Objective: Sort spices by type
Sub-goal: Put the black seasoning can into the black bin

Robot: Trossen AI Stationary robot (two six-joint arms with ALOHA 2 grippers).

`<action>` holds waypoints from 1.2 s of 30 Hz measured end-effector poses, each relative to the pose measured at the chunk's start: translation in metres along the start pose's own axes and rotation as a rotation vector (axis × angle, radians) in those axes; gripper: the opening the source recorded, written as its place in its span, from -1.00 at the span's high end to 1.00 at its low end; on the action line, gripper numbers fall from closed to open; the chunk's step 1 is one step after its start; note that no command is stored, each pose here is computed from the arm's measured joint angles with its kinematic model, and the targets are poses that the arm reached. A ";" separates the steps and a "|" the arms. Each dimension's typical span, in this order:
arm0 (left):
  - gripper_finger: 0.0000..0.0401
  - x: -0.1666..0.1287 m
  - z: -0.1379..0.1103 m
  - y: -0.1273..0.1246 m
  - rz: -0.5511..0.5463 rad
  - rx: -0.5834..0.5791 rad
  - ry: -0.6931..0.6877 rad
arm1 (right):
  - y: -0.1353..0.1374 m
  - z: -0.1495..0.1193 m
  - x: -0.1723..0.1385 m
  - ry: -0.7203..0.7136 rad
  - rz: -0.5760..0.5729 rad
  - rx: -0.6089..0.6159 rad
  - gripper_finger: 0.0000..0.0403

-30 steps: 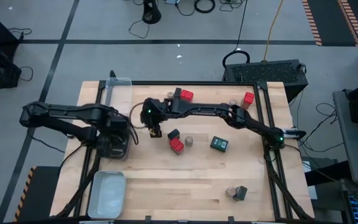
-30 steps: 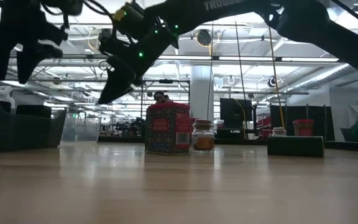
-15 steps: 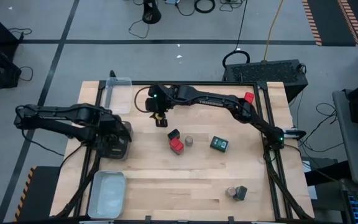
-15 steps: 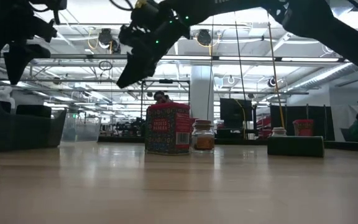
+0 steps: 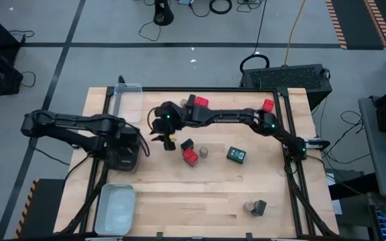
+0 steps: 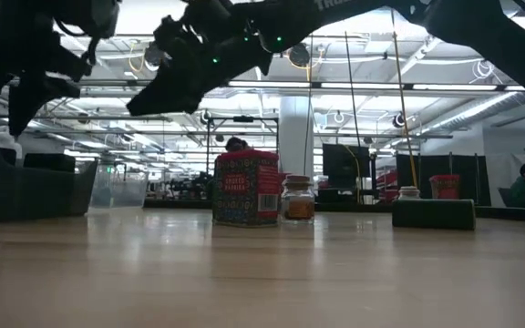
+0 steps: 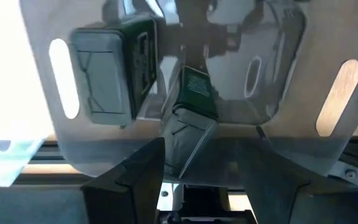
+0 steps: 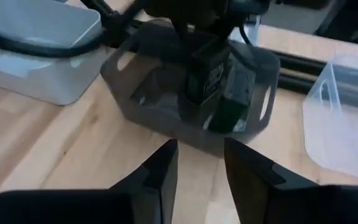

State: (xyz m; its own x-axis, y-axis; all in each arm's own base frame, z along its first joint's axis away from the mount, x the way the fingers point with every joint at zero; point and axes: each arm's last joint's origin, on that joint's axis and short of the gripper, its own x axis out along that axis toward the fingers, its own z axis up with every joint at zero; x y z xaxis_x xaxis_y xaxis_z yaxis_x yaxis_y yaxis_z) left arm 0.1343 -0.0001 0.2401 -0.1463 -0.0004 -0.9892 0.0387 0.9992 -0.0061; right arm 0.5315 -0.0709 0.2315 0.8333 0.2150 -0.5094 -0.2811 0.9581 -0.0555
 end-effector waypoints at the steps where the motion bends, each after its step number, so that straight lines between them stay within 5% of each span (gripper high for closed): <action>1: -0.01 0.002 0.003 0.000 -0.003 0.002 0.017 | 0.002 0.000 0.001 0.004 0.000 -0.009 0.47; 7: -0.01 0.007 0.009 0.000 -0.005 0.001 0.063 | 0.004 0.011 -0.020 0.008 -0.002 -0.041 0.60; 12: -0.01 0.011 0.013 0.001 0.004 -0.004 0.101 | 0.010 -0.006 -0.039 -0.027 -0.023 -0.056 0.69; 25: -0.01 0.026 0.031 0.002 0.020 -0.004 0.231 | 0.027 -0.030 -0.120 -0.289 -0.245 -0.077 0.76; 36: -0.01 0.034 0.040 0.004 0.063 -0.014 0.299 | 0.028 -0.030 -0.124 -0.301 -0.251 -0.081 0.76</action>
State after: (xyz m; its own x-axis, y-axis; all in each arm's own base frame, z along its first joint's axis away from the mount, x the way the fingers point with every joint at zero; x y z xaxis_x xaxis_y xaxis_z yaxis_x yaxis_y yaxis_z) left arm 0.1687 0.0020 0.2005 -0.4289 0.0712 -0.9005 0.0438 0.9974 0.0579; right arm 0.4062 -0.0763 0.2677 0.9797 0.0334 -0.1978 -0.0775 0.9725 -0.2195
